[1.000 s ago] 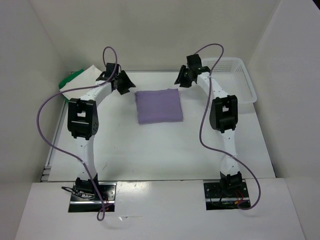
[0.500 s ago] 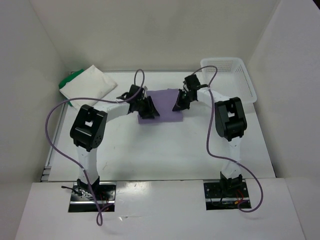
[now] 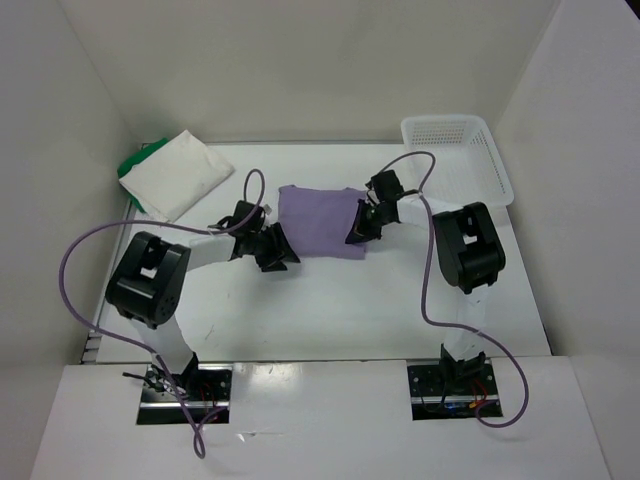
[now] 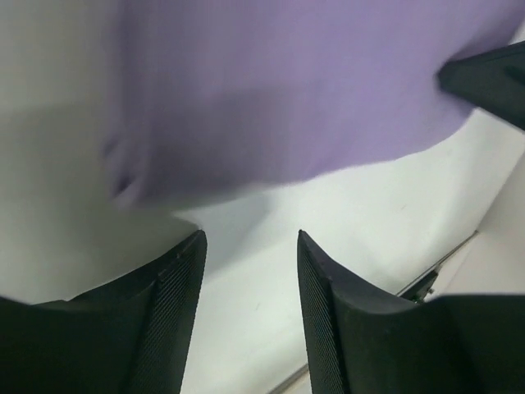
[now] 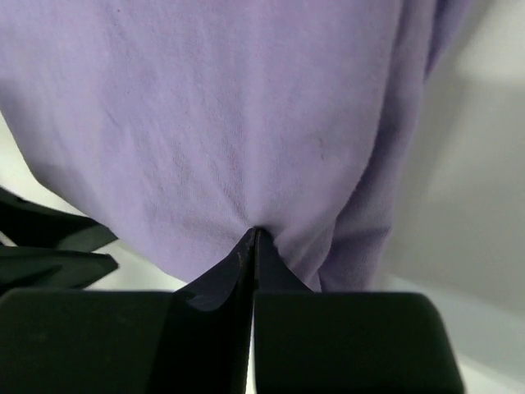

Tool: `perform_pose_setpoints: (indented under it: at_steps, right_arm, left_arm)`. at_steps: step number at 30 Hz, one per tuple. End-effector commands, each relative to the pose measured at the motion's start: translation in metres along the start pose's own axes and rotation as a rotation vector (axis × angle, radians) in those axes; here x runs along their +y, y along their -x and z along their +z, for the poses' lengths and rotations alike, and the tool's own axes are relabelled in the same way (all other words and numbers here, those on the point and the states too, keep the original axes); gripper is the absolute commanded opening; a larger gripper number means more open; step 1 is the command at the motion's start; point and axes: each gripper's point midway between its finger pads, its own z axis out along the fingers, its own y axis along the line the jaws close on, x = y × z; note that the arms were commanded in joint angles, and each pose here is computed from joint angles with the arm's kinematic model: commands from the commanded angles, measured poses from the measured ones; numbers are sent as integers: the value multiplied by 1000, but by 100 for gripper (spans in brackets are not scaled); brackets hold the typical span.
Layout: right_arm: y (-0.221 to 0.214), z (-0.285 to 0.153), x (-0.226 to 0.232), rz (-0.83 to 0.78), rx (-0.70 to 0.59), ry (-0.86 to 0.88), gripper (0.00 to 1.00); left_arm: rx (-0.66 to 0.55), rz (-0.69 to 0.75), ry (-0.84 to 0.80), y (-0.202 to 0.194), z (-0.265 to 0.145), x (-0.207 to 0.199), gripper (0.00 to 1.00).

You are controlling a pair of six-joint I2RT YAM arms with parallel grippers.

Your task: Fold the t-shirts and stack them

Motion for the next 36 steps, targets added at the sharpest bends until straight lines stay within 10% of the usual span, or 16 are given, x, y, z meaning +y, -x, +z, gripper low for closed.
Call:
perform_pose_setpoints:
  at_steps: [1,9,17,31,36]
  right_arm:
    - [-18,-16,-15,-34,16,-75,1]
    - [-1,-49,18,-99,-24,-11,12]
    - [74,-37,50,-142,-157,10,2]
    - [142,35,18,-96,-191,-93,2]
    - [146,23,36,-106,-186,-47,23]
  left_arm:
    - [17,-19,106,-20,-27,22,58]
    - [-98,41,-9,24,-56,-36,55]
    - [-130,75,-40,83,-6,-54,44]
    - [-38,-76,17,23,-3,7,55]
    - [-132,-3,24,35,-40,-11,64]
